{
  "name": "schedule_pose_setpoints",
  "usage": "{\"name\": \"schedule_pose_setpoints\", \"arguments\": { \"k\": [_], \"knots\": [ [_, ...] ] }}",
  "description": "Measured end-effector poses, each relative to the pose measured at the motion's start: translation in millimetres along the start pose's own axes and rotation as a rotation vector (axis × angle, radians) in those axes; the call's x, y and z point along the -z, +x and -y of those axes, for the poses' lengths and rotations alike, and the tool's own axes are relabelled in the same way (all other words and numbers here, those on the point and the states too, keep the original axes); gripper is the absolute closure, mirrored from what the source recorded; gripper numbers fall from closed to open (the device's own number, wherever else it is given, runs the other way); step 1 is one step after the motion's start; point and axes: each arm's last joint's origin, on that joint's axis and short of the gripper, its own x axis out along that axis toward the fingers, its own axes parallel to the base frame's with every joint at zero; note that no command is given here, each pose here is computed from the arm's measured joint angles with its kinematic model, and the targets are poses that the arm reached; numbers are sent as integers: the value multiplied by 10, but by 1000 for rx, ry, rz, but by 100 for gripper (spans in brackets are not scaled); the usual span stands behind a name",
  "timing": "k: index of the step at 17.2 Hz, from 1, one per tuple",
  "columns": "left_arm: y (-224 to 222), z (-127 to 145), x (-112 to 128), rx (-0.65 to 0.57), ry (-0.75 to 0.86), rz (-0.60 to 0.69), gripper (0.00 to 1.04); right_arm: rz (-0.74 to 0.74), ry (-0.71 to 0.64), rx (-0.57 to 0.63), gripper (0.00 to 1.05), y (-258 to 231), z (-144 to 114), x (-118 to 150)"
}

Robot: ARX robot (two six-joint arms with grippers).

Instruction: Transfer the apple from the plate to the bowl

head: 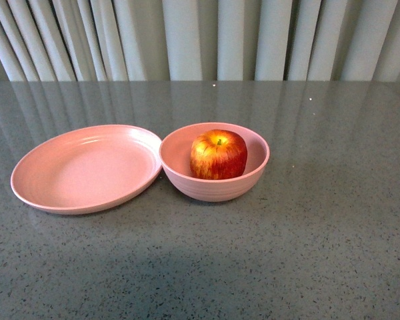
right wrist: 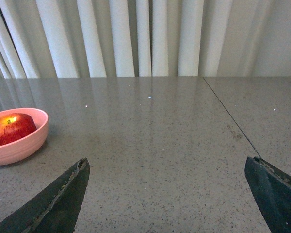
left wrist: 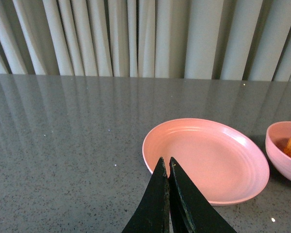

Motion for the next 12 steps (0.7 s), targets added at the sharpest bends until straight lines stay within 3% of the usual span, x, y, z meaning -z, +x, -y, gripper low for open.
{"name": "schedule_pose_setpoints", "arguments": {
  "k": [12],
  "knots": [
    [-257, -2, 104, 1, 0, 20, 104, 0, 0, 0, 7, 0, 0, 0]
  ]
}}
